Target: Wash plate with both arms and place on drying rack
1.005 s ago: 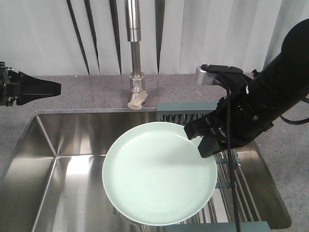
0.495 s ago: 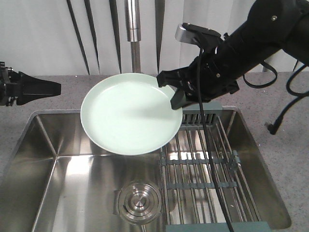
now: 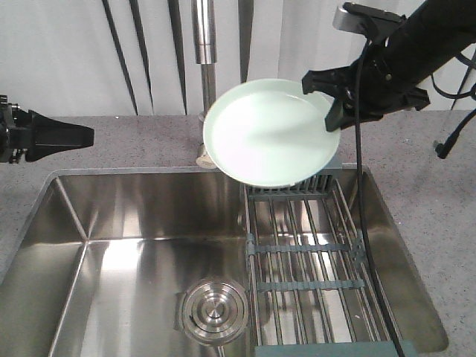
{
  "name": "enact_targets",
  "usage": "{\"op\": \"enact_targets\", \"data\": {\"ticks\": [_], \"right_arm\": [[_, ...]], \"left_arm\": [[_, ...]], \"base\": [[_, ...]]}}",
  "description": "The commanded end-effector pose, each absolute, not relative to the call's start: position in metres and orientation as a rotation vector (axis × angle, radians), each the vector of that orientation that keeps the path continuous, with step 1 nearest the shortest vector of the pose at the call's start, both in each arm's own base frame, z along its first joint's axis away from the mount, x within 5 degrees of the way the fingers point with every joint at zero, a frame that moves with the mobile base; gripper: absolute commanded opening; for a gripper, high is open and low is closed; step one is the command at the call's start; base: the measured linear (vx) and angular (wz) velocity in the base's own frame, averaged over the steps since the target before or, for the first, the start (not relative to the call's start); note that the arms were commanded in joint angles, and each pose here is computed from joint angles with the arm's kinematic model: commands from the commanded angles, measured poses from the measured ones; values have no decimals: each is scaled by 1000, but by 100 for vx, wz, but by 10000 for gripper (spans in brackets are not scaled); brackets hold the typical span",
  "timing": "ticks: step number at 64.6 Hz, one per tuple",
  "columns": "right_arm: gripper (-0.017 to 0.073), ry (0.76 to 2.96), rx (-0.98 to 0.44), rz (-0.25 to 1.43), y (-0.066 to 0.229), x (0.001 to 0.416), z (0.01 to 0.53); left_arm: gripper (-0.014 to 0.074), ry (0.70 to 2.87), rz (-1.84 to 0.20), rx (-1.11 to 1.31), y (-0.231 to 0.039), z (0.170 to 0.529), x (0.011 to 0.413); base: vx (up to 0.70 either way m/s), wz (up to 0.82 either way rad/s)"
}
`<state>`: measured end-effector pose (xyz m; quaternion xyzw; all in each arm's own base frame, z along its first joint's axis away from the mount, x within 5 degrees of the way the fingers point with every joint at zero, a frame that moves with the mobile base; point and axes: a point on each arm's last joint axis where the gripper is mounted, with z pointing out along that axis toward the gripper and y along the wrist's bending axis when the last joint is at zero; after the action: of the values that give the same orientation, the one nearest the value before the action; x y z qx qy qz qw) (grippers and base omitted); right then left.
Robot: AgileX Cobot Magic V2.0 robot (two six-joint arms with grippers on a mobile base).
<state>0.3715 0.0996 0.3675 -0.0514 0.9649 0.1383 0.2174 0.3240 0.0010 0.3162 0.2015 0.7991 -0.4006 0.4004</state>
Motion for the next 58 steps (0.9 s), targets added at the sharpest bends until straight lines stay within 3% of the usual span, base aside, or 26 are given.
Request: {"op": "enact_targets", "data": {"ticks": [1, 15, 28, 41, 58], "right_arm": [[-10, 2636, -184, 390, 95, 350, 397], [-10, 2593, -408, 550, 138, 324, 407], [-10, 2614, -579, 553, 186, 318, 389], [-10, 2475, -454, 554, 189, 342, 386], [-10, 2370, -246, 512, 145, 371, 393]], "left_arm": [[471, 1911, -1057, 521, -4, 342, 316], [471, 1911, -1057, 522, -4, 342, 316], [471, 1911, -1057, 522, -4, 342, 316], [471, 1911, -1057, 522, -4, 342, 316], [471, 1911, -1057, 522, -4, 342, 316]], "base": [[0, 0], [0, 0], [0, 0], [0, 0], [0, 0]]}}
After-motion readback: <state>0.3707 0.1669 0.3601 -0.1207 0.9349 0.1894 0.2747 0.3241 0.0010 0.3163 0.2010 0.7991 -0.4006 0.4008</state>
